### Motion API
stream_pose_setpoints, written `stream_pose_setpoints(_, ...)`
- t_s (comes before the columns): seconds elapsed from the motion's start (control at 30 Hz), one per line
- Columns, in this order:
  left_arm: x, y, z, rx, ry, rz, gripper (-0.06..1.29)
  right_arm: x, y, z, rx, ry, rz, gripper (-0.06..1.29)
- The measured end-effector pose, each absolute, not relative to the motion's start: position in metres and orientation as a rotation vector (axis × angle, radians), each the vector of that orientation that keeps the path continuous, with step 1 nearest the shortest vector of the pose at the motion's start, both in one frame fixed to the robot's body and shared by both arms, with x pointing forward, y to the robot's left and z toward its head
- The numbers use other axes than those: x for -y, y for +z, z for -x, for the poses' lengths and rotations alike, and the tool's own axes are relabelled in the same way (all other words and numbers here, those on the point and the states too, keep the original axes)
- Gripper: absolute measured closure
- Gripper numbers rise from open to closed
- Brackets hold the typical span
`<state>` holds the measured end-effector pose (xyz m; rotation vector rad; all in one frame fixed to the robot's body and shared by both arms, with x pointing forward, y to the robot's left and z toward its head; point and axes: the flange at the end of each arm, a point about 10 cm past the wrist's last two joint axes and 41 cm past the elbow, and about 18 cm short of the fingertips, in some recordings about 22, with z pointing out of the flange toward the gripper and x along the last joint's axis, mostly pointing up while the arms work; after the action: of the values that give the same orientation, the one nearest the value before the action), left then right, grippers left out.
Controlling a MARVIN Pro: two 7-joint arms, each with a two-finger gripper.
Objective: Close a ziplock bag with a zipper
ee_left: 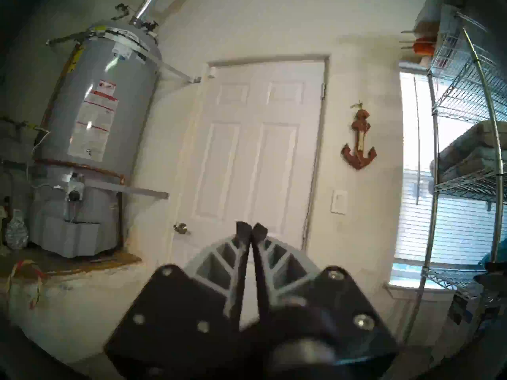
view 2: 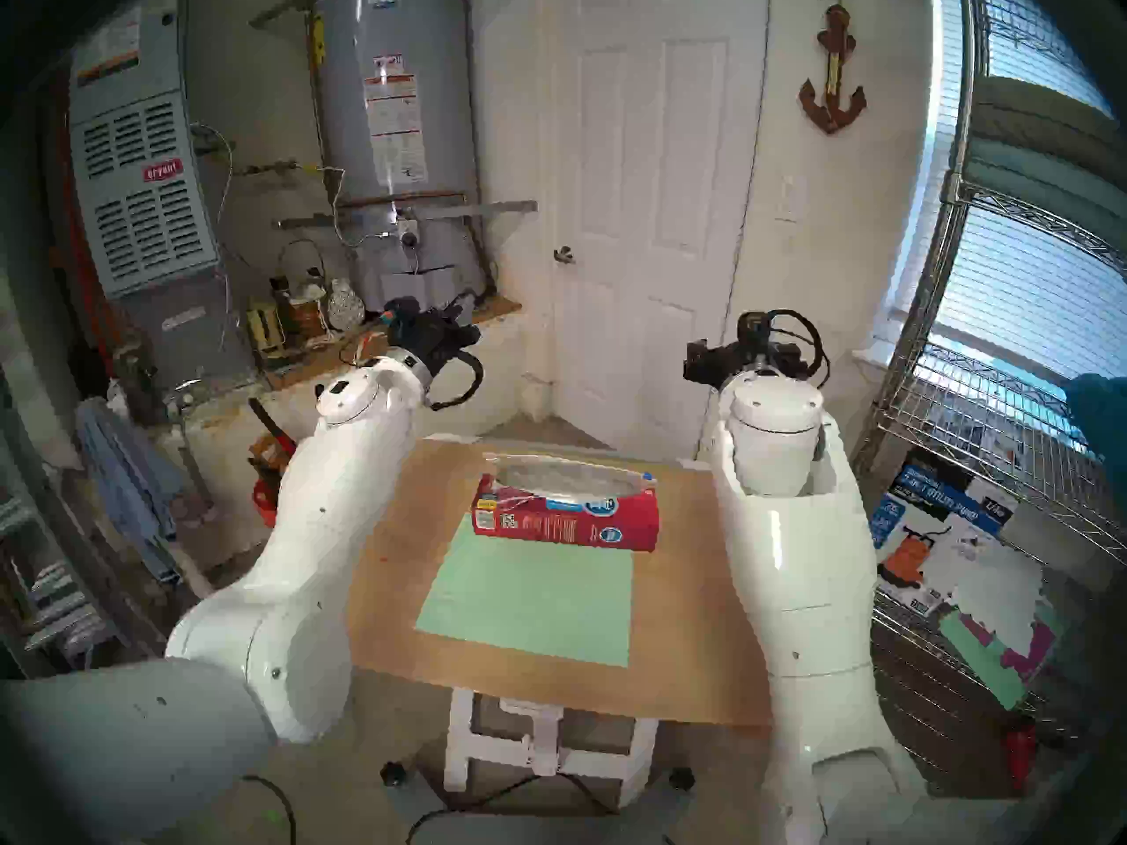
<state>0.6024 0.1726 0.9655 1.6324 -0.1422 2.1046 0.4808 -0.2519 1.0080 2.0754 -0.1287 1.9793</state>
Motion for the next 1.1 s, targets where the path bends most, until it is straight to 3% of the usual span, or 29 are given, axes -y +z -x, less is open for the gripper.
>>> stream_pose_setpoints(0.1,-0.171,0.963,-0.599,0.131,2.102,-1.676,1.03,0.249,1.008,-0.479,0.173,1.987,-2.051,0.0)
stream_pose_setpoints(0.2,-0.169,0.962,-0.595,0.127,2.104,-1.711,0.87,0.246,1.009,-0.478,0.207,1.996,-2.03,0.0)
stream_pose_setpoints(0.27,-0.169,0.962,-0.593,0.121,2.106,-1.734,0.64,0.244,1.01,-0.477,0.229,2.003,-2.015,0.0)
stream_pose_setpoints(0.3,-0.168,0.963,-0.591,0.118,2.107,-1.745,0.2,0.243,1.01,-0.477,0.239,2.007,-2.009,0.0)
stream_pose_setpoints(0.33,-0.168,0.963,-0.59,0.115,2.107,-1.756,-0.01,0.242,1.01,-0.477,0.249,2.009,-2.003,0.0)
stream_pose_setpoints(1.1,-0.164,0.976,-0.555,0.02,2.049,-1.996,-0.04,0.232,1.011,-0.474,0.375,2.05,-1.91,0.0)
